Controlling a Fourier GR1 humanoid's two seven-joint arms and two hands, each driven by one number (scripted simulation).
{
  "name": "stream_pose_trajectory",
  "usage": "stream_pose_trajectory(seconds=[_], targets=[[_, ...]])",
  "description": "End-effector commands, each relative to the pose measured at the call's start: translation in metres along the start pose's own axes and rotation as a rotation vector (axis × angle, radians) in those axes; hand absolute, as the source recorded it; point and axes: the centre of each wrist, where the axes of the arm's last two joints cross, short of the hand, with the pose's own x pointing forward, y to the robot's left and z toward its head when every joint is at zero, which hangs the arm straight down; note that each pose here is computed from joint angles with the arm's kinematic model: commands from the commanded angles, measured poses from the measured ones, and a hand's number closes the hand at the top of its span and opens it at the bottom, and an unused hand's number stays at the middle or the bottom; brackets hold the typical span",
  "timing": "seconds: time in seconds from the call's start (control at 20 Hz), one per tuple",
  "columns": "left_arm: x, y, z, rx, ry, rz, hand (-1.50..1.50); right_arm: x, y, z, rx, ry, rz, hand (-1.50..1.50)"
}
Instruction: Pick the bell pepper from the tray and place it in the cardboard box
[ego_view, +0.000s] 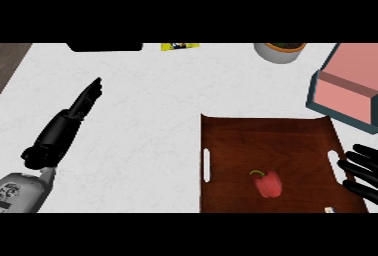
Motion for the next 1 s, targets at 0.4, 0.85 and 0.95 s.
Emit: stream_pose_trajectory(seconds=[0.4,0.85,0.95], targets=[[0.003,0.024,-0.005,0.005,-0.004,0.008,0.0,0.091,0.028,-0.03,0.124,0.181,0.091,-1.5],[0.003,-0.003,-0.002,-0.028,-0.003,0.009,0.0,0.074,0.06,-0.04,0.17,0.235,0.139,-1.5],[0.012,0.015,-0.018,-0.003,-0.006,0.003,0.0,0.075,0.074,-0.058,0.16,0.254,0.151,-1.5]])
